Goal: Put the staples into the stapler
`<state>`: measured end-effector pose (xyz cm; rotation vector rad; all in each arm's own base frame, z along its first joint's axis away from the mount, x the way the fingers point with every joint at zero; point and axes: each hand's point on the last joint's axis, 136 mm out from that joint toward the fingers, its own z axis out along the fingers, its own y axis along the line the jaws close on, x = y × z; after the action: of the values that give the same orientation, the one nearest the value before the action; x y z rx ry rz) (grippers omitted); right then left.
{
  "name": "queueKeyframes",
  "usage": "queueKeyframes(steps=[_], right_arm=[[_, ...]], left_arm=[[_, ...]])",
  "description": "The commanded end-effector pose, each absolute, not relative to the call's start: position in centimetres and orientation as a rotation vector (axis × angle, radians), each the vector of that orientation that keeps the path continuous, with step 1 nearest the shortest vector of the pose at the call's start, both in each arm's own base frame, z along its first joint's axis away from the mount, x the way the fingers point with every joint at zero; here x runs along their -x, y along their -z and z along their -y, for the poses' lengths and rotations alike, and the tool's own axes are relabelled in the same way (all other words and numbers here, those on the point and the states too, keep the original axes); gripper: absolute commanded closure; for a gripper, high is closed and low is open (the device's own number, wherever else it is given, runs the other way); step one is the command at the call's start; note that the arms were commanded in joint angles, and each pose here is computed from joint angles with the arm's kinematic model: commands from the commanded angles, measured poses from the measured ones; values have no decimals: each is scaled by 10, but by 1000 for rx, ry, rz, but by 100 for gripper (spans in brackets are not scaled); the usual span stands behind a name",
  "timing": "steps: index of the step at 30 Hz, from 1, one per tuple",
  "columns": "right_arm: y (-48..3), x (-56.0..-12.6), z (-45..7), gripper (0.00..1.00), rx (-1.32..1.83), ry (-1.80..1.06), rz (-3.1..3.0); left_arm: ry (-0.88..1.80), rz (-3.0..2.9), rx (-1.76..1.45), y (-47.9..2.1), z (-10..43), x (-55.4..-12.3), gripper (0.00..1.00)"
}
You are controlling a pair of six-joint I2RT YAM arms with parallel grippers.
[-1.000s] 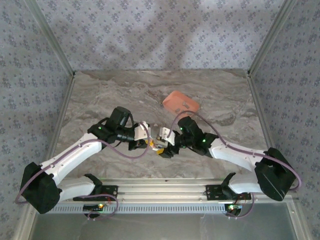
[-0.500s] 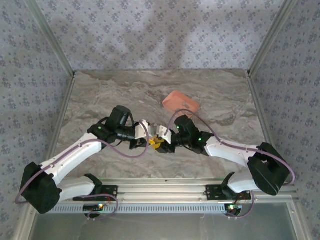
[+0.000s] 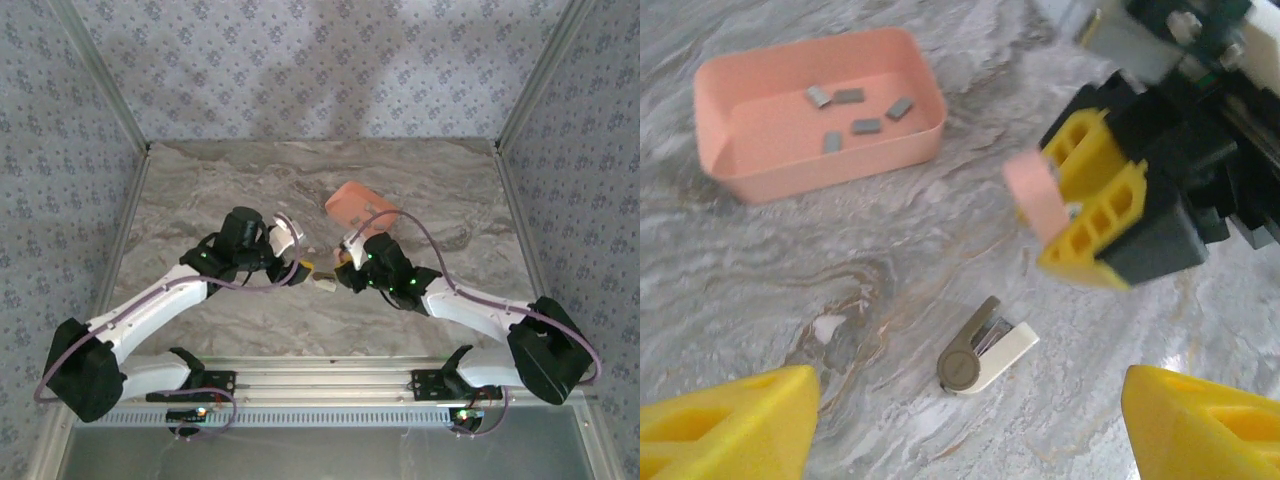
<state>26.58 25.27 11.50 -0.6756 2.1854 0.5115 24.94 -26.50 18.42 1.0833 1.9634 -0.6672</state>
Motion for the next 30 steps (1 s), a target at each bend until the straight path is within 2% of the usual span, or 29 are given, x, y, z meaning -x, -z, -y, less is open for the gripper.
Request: queueKeyframes(steps=[1, 4, 9, 30], right_arm=[[-106, -287, -183, 87, 114, -203, -2333], [-96, -283, -163, 88, -32, -126, -2365], [-89, -283, -149, 88, -107, -34, -2381], [-52, -293, -158, 86, -73, -52, -2442]], left_arm=[[681, -2047, -866, -176, 260, -264, 21], [664, -2071, -805, -169, 256, -268, 21], [639, -2093, -794, -161, 252, -269, 21], [628, -2115, -851, -149, 256, -266, 21]])
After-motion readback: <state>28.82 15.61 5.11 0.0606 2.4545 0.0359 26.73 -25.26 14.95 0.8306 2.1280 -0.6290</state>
